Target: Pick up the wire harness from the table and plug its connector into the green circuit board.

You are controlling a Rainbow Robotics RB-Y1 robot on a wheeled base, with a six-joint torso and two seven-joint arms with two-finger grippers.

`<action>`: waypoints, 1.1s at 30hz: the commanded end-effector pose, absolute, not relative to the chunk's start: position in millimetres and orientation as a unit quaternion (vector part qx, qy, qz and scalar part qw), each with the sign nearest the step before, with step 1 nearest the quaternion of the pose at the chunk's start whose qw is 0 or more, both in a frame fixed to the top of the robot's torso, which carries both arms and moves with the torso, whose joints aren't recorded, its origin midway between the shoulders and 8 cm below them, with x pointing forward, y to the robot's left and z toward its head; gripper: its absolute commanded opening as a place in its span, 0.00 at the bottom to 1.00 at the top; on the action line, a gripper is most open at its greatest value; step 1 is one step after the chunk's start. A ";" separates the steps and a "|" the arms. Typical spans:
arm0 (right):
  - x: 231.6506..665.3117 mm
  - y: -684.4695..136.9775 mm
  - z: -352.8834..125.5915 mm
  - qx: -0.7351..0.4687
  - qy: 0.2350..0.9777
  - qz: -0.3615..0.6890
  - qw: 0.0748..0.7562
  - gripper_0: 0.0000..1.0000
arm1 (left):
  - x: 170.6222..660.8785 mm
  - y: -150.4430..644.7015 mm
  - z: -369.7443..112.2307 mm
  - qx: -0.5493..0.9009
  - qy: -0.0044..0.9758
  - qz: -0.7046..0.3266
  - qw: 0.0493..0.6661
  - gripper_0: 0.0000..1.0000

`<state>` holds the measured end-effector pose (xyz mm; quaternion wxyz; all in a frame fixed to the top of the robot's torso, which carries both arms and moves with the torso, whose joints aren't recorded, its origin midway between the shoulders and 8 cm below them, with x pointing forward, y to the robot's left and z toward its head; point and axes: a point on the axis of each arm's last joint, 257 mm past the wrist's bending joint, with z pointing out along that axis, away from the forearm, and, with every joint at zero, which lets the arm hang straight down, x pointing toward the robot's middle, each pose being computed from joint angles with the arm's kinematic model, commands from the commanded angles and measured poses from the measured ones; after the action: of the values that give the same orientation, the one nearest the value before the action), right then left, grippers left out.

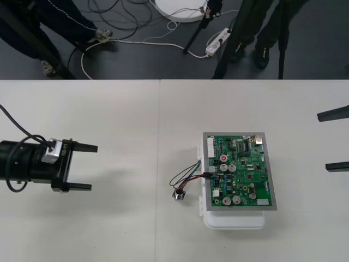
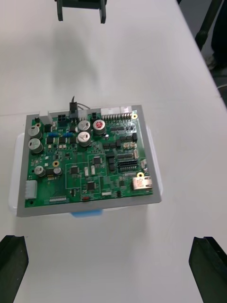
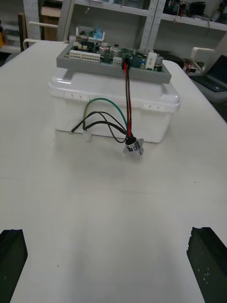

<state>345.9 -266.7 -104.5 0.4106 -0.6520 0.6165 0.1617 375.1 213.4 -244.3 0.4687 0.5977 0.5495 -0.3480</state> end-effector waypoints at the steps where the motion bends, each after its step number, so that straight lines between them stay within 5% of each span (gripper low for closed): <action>1: 360.5 -296.9 -81.2 -0.651 0.602 0.135 0.443 1.00 | 349.7 250.7 -216.6 0.609 0.560 -0.353 0.436 1.00; 14: 371.4 -291.4 -53.0 -0.635 0.570 0.137 0.502 1.00 | 325.3 264.3 -161.0 0.596 0.601 -0.347 0.405 1.00; 33: 329.6 -277.1 -65.3 -0.597 0.573 0.242 0.507 1.00 | 309.0 252.0 -90.1 0.584 0.640 -0.318 0.386 1.00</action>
<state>336.1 -274.2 -74.6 0.5053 -0.5898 0.5815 0.2422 328.0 242.5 -95.2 0.4295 0.5808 0.6089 -0.3278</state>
